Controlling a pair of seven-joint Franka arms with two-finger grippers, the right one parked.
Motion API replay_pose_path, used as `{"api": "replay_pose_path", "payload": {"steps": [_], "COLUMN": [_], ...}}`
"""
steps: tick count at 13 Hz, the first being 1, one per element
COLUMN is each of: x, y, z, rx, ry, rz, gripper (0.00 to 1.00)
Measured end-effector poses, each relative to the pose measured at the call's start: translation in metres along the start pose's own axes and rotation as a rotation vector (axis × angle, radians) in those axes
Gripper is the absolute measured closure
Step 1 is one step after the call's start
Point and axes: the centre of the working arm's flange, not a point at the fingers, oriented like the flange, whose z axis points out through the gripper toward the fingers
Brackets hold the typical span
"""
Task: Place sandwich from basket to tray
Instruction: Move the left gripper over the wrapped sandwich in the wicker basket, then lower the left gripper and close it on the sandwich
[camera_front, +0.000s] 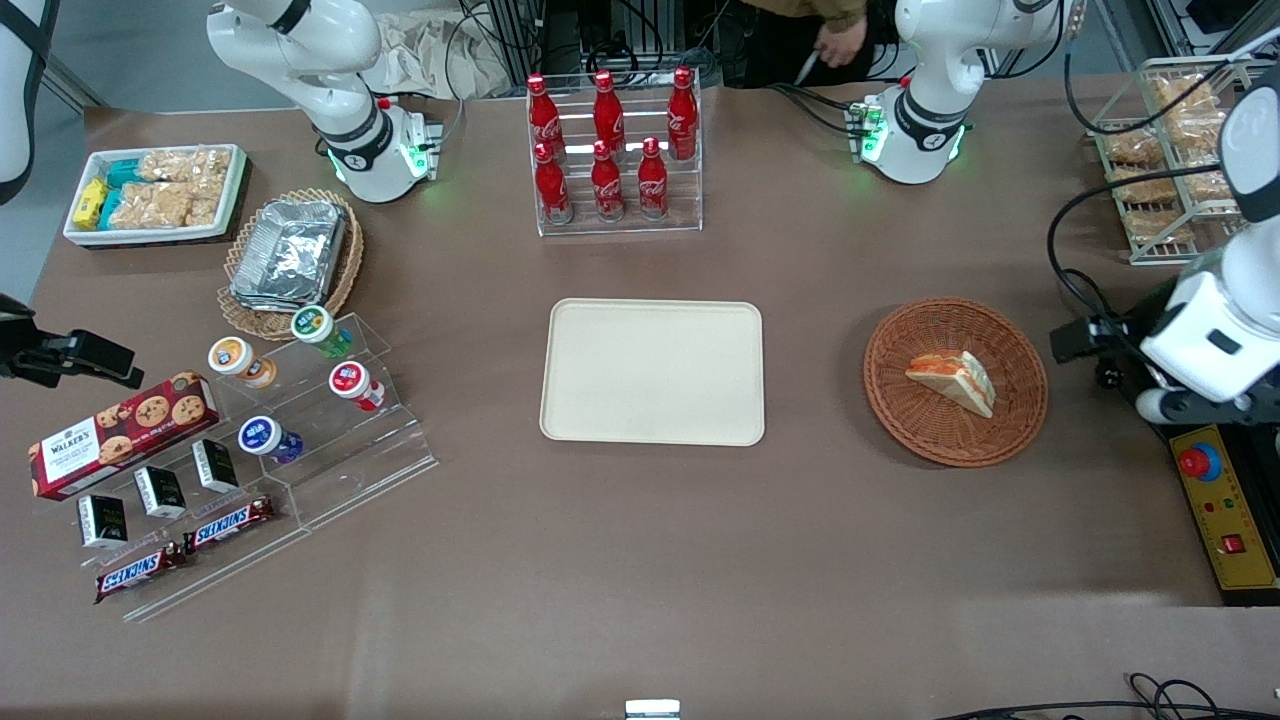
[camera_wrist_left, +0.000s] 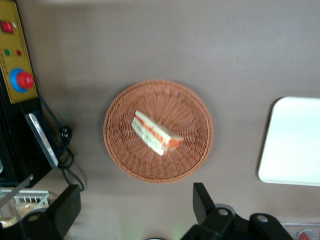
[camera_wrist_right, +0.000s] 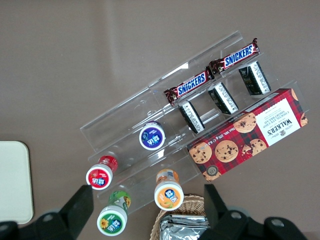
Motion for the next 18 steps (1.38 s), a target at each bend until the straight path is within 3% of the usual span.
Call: {"api": "replay_pose_path", "payload": {"steps": [3, 4, 7, 11, 13, 18], "x": [-0.045, -0.061, -0.084, -0.063, -0.051, -0.028], "y": [-0.017, -0.022, -0.023, -0.016, -0.013, -0.004], "z": [0.043, 0.065, 0.136, 0.193, 0.219, 0.272], "rx": [-0.015, -0.024, -0.029, -0.019, -0.020, -0.036], "ry": [0.085, 0.094, 0.036, -0.021, -0.032, -0.019], "rz": [-0.069, -0.125, -0.368, -0.656, -0.744, -0.859], "gripper": [0.00, 0.00, 0.00, 0.00, 0.00, 0.00]}}
